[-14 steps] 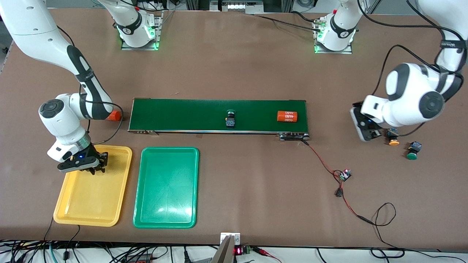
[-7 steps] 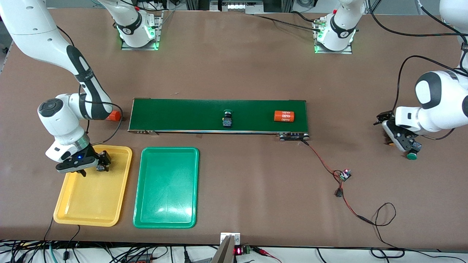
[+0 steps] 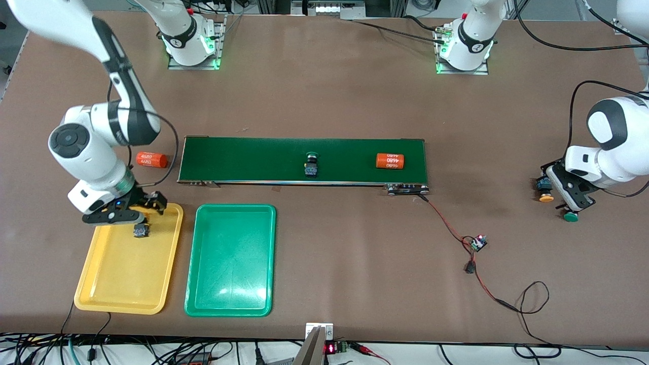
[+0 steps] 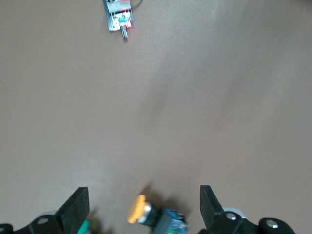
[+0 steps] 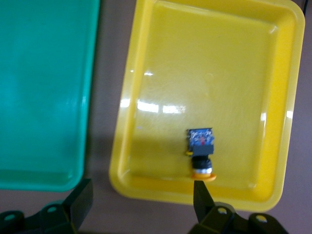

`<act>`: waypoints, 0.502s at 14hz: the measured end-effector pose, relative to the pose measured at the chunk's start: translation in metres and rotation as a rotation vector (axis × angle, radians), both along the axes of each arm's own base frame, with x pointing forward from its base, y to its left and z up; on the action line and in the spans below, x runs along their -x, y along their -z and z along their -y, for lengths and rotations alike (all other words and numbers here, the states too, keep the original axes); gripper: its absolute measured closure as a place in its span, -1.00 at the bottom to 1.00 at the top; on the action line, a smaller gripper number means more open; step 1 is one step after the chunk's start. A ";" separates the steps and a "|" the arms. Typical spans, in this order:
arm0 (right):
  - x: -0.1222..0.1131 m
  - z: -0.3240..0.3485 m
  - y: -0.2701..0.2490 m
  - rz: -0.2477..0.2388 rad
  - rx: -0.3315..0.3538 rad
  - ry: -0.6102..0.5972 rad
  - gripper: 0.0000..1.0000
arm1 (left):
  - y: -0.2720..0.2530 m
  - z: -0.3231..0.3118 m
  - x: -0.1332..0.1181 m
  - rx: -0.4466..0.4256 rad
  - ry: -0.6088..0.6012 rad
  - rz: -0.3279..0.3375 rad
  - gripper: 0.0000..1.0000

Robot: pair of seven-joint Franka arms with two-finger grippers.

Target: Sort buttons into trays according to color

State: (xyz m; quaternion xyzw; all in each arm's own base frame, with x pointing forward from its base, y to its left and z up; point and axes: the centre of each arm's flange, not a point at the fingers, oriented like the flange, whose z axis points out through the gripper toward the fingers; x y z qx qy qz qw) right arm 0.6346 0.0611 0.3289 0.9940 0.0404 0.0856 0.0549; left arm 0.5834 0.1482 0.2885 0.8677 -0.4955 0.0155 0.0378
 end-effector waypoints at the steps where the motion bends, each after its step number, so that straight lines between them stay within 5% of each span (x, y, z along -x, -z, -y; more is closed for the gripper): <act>1: 0.006 -0.012 -0.012 -0.015 -0.002 0.021 -0.84 | 0.002 0.002 0.003 0.004 -0.062 -0.031 -1.00; 7: 0.038 -0.069 -0.057 -0.122 -0.099 0.104 -0.84 | 0.009 -0.004 0.012 -0.011 -0.507 -0.136 -1.00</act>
